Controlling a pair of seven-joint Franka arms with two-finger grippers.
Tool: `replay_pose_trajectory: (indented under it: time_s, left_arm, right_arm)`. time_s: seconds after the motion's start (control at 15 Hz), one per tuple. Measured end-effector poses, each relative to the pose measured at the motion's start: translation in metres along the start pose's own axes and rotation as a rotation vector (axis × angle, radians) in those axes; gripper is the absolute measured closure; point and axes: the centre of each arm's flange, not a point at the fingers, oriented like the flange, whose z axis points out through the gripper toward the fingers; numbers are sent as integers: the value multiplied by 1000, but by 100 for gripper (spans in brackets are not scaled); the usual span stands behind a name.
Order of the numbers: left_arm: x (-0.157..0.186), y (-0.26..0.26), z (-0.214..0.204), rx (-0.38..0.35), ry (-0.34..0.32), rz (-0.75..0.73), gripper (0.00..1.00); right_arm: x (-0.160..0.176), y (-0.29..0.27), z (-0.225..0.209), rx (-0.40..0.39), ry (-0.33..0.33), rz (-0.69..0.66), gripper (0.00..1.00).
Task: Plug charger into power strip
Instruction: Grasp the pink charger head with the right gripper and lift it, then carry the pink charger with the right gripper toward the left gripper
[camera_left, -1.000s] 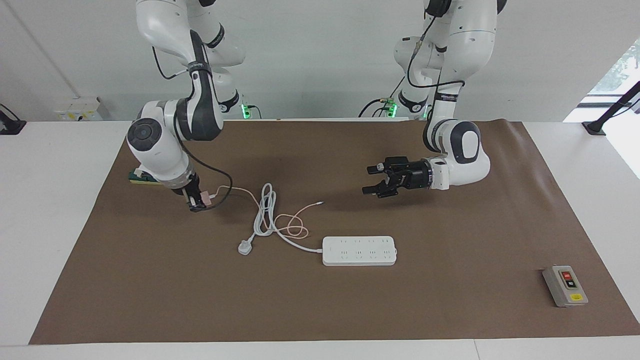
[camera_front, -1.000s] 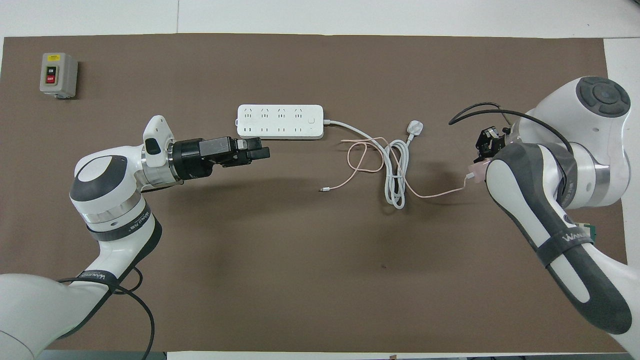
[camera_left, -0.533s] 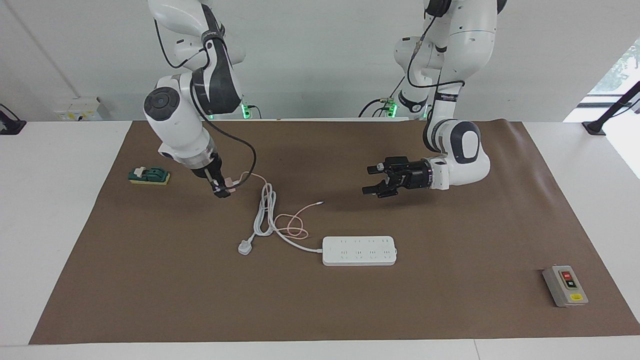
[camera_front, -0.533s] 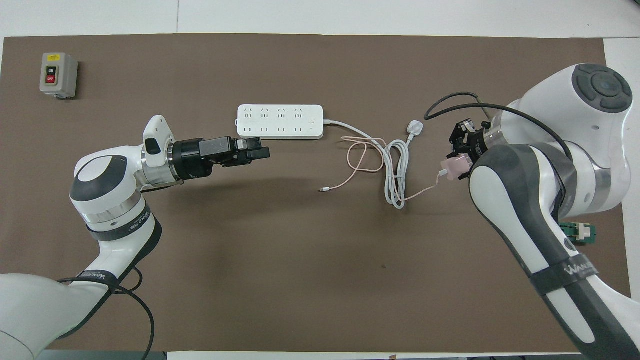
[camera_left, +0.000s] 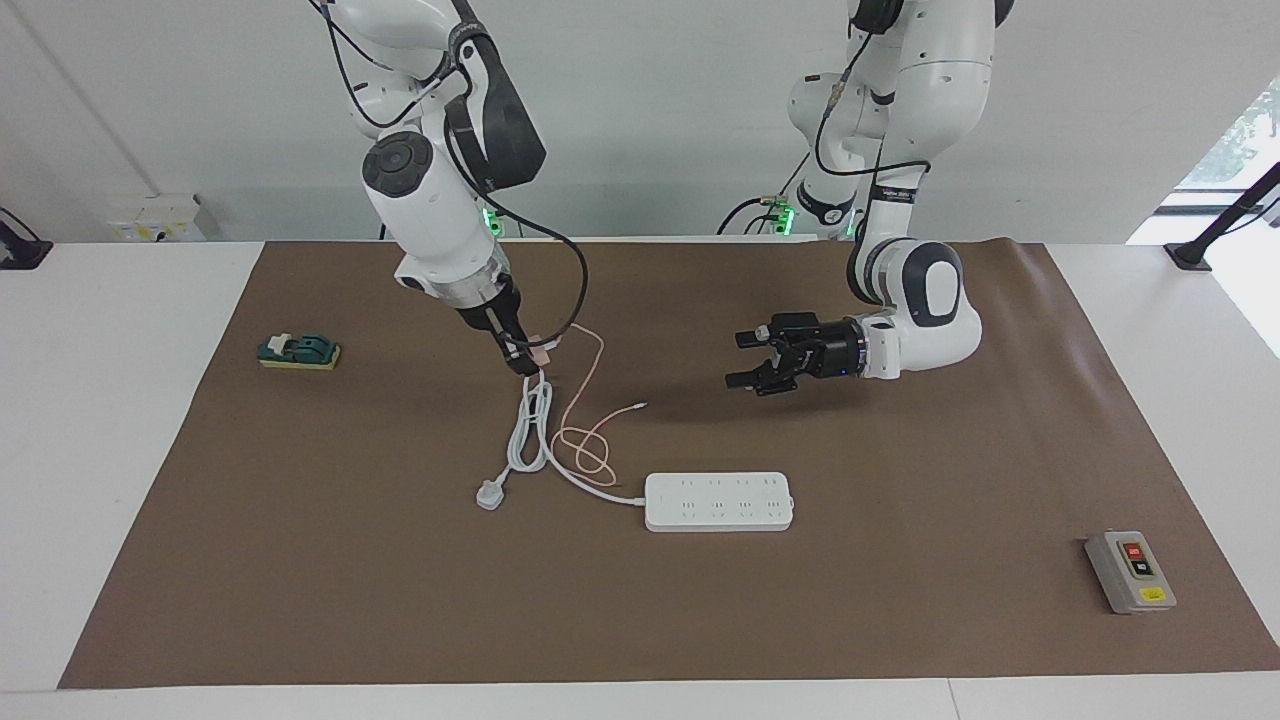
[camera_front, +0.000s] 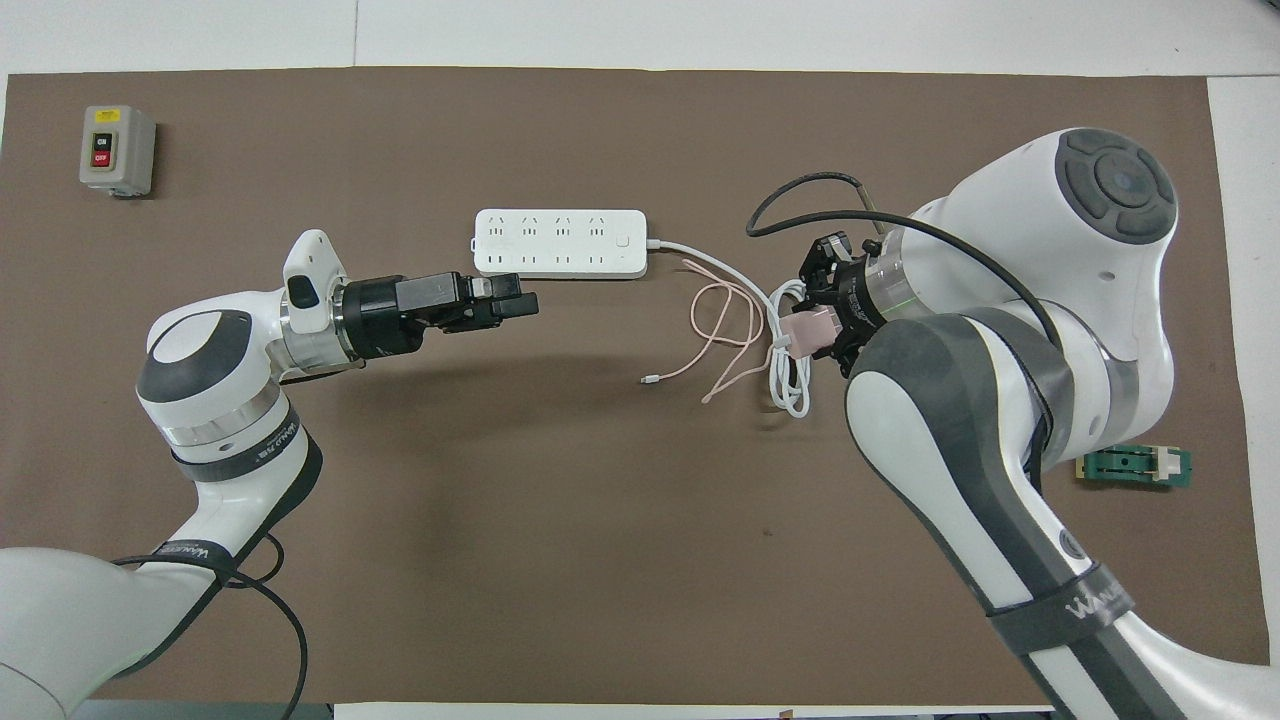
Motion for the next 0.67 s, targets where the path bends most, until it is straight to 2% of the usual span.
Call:
replay_pose_trajectory:
  time_s: [0.47,0.67]
  left_arm:
    - [1,1,0,-3,3,1,0]
    - [1,1,1,-6,4,1,0]
  right_arm:
    - [-63,-13,8,-16,-21,129,52]
    - [-79,-33,2,-18,-27,211,52]
